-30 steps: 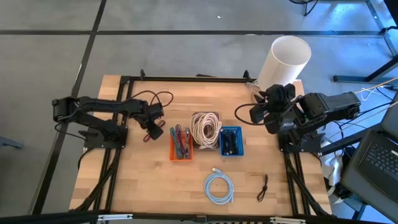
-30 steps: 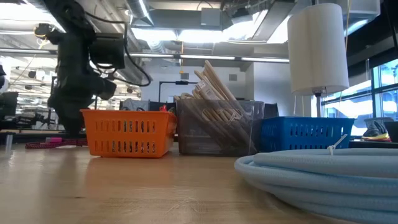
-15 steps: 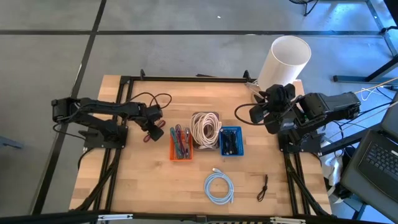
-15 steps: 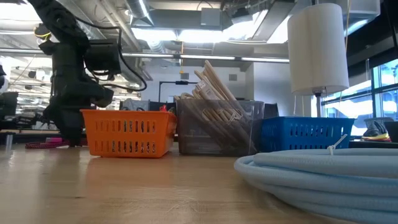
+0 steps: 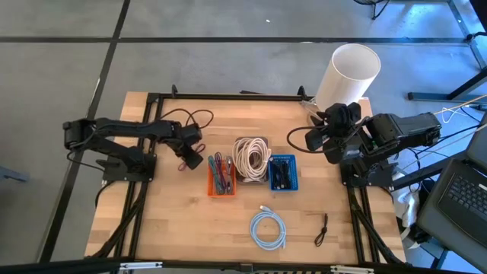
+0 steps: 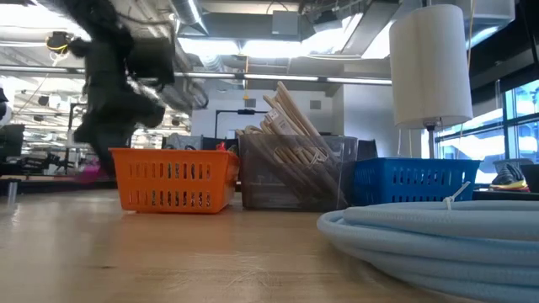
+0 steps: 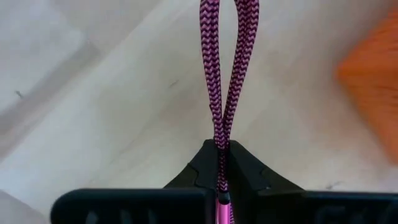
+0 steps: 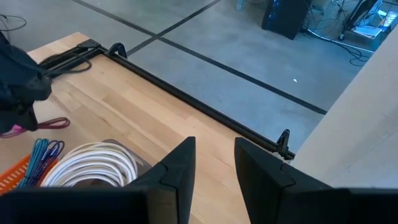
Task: Pick & Place USB Port
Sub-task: Put the black and pink charger cable into the orange bin
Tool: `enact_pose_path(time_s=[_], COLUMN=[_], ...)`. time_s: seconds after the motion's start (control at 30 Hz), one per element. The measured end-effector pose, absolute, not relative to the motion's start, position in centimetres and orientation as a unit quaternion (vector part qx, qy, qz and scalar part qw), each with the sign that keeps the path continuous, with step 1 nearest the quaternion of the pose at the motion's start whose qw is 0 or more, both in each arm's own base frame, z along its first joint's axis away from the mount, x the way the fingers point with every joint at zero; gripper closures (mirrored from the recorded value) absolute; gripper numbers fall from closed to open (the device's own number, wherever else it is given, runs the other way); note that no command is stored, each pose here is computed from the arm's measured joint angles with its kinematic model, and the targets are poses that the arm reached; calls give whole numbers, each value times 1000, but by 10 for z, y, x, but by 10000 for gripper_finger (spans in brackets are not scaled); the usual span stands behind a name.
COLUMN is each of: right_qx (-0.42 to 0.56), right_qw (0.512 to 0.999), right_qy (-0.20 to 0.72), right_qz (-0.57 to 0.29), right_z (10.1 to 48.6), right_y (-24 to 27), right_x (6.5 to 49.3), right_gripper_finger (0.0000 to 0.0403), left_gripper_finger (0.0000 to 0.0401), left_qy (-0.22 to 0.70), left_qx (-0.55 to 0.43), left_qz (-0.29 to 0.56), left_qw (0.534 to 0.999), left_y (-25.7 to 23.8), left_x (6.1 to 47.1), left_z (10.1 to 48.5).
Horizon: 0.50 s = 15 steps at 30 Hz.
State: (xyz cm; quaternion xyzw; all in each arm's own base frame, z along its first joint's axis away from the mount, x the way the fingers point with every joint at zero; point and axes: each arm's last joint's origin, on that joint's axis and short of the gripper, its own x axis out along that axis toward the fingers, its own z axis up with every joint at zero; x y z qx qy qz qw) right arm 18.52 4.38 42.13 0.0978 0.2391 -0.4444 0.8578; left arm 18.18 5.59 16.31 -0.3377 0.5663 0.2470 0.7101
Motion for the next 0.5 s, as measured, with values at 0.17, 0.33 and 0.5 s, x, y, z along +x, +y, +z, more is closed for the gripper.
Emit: enact_pose_path(time_s=[0.17, 0.33, 0.5], right_qx=[93, 88, 88], right_qw=[858, 859, 859], right_qy=[242, 244, 244], right_qz=[-443, -442, -442], right_z=[421, 421, 421], right_y=[44, 44, 44], right_x=[185, 185, 185], right_gripper_finger=[289, 289, 289], left_gripper_finger=[393, 393, 393], left_qy=[554, 492, 436], left_qx=[-304, -232, -11], left_qz=[240, 180, 46], left_qw=[737, 820, 899], left_y=[62, 66, 55], left_x=[191, 207, 220], left_z=[207, 269, 329])
